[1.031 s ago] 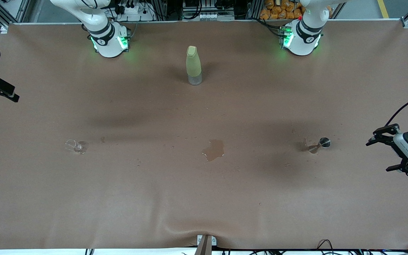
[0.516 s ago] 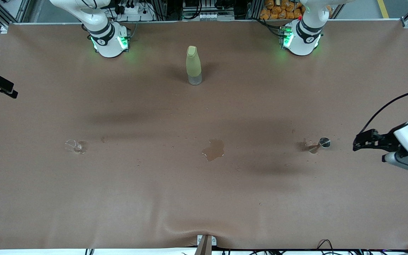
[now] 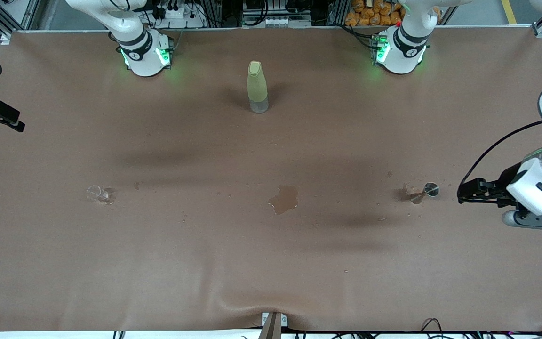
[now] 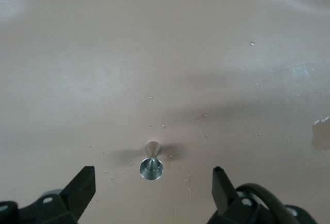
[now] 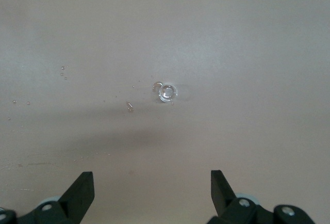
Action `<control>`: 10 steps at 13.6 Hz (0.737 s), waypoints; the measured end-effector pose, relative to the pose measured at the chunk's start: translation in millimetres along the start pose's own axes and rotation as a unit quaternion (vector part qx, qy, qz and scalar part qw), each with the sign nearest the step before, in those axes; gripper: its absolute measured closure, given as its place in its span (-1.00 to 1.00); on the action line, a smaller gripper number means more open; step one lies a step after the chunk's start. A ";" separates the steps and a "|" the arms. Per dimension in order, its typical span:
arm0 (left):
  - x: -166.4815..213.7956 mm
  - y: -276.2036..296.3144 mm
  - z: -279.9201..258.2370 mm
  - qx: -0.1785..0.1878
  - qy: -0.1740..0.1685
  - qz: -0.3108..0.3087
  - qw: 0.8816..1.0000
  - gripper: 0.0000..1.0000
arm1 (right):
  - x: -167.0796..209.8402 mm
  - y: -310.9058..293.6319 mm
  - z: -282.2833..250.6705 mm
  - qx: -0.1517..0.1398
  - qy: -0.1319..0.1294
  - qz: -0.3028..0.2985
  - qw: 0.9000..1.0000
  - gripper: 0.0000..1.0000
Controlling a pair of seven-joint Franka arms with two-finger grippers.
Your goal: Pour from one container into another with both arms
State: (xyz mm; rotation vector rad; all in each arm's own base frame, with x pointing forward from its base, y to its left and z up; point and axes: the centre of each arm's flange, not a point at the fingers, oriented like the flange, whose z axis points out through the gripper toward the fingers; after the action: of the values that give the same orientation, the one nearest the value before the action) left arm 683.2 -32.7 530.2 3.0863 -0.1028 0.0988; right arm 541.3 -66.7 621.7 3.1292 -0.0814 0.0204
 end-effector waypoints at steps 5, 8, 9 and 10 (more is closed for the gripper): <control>-21.6 -17.5 -22.3 -0.002 -0.029 -0.021 0.999 -1.00 | 0.0 2.1 -0.1 0.000 0.001 0.002 1.000 -1.00; -28.2 -29.3 -38.8 -0.018 -0.020 -0.039 0.999 -1.00 | 0.0 1.7 0.0 0.000 0.000 0.002 1.000 -1.00; -30.5 -31.6 -44.3 -0.019 -0.016 -0.049 0.998 -1.00 | -0.1 1.4 0.1 0.000 0.000 0.001 1.000 -1.00; -32.6 -30.6 -49.5 -0.019 -0.013 -0.063 0.998 -1.00 | -0.1 1.4 0.3 0.000 -0.001 0.001 1.000 -1.00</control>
State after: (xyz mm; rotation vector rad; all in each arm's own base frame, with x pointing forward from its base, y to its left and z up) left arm 649.7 2.6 575.9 3.0462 0.0872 0.0503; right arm 541.1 -68.1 621.4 3.1293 -0.0854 0.0188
